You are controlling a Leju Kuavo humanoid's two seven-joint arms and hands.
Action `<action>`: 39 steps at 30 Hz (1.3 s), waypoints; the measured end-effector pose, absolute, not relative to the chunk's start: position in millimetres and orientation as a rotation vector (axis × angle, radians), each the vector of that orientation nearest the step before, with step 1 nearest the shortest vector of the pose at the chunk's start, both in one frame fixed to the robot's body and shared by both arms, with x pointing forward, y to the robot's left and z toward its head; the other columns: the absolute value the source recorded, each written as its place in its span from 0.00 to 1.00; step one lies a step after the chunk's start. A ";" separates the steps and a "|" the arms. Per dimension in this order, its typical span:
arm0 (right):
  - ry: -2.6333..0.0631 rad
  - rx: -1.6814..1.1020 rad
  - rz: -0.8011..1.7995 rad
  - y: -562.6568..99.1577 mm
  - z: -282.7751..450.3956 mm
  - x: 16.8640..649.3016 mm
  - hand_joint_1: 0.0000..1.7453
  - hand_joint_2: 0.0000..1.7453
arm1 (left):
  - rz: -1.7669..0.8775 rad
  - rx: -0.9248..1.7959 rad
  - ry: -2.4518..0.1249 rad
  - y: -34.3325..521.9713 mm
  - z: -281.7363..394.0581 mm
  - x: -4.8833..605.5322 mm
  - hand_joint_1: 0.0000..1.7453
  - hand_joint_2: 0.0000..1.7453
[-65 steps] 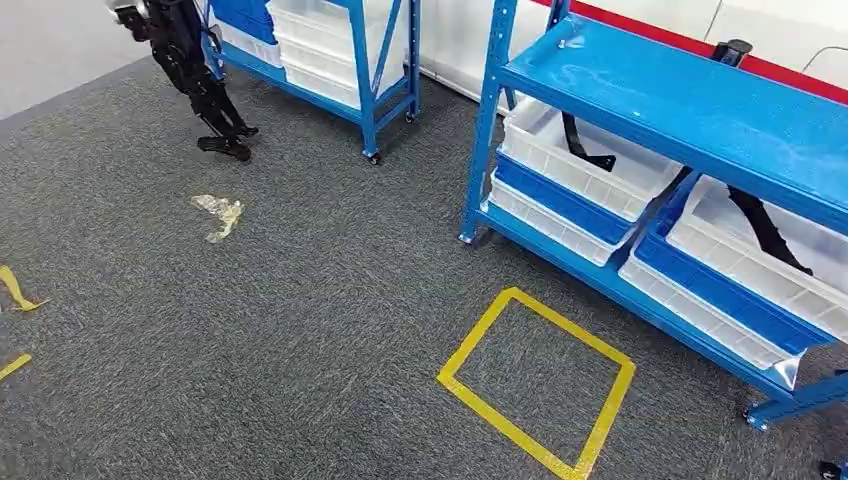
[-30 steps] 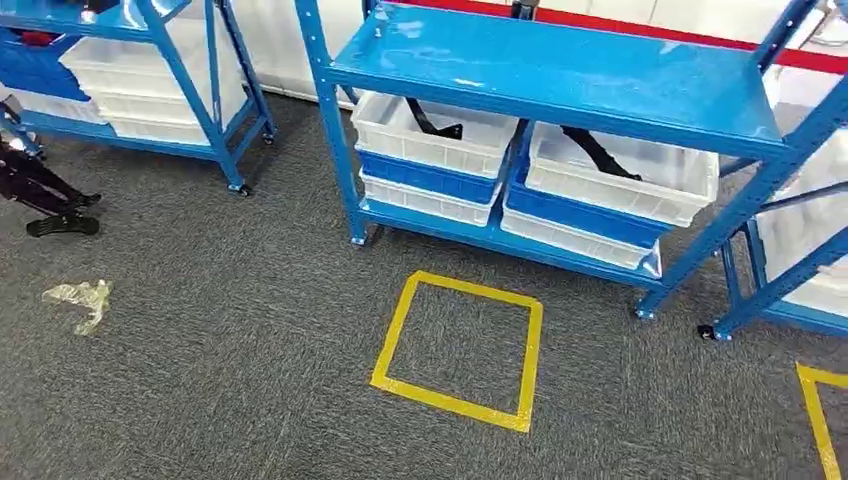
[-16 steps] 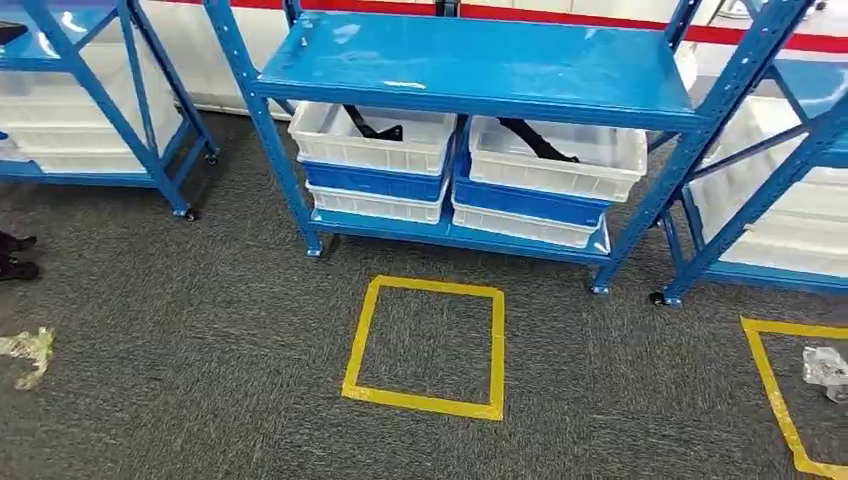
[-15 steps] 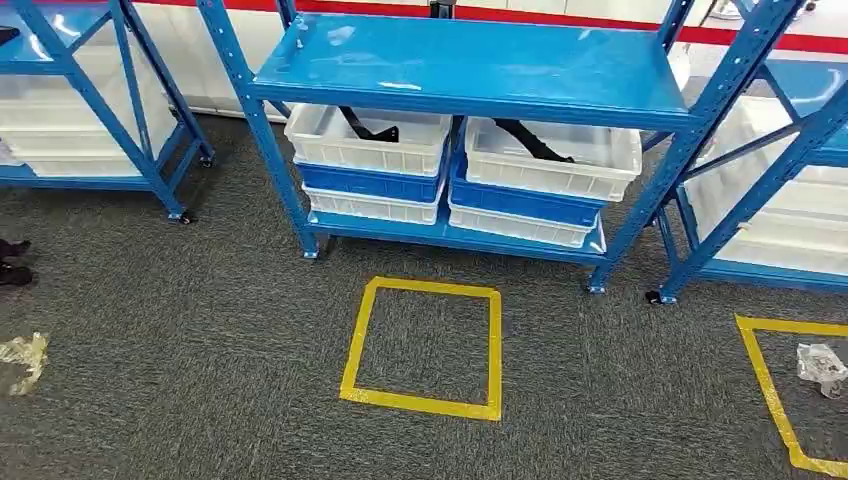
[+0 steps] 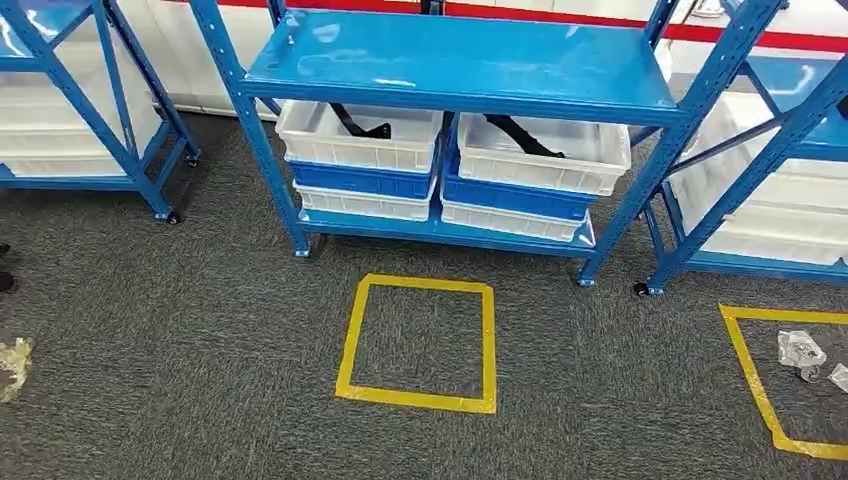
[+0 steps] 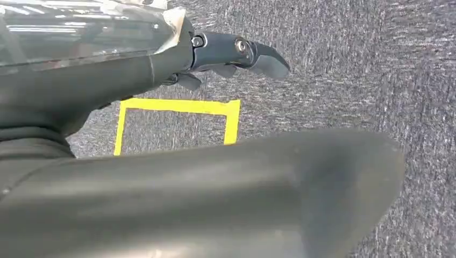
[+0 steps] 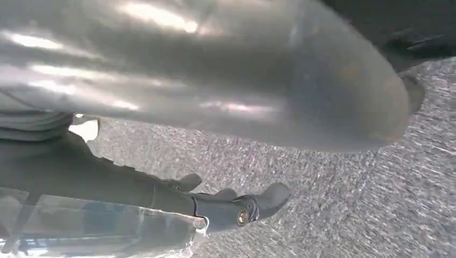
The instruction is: Take the parts from the cabinet and place them on the table.
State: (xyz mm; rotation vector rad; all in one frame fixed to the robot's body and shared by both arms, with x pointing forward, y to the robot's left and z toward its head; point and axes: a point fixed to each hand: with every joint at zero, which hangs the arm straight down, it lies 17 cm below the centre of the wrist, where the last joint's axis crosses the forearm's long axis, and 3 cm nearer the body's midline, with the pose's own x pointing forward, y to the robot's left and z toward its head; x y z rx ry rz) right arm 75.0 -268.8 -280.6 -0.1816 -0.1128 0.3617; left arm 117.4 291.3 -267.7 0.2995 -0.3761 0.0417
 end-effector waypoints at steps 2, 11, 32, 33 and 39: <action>-0.109 -0.180 0.362 -268.3 -280.9 72.5 0.00 0.00 | 0.042 0.299 -0.376 291.3 -267.7 117.4 0.00 0.00; -0.108 -0.179 0.362 -268.3 -281.0 71.9 0.00 0.00 | 0.042 0.301 -0.373 291.9 -268.1 115.8 0.00 0.00; -0.110 -0.179 0.363 -268.1 -280.9 73.1 0.00 0.00 | 0.041 0.300 -0.374 292.0 -267.9 117.1 0.00 0.00; -0.110 -0.179 0.363 -268.1 -280.9 72.8 0.00 0.00 | 0.041 0.300 -0.374 292.0 -267.9 117.1 0.00 0.00; -0.109 -0.180 0.362 -268.9 -281.0 72.4 0.00 0.00 | 0.040 0.299 -0.373 291.4 -268.0 116.7 0.00 0.00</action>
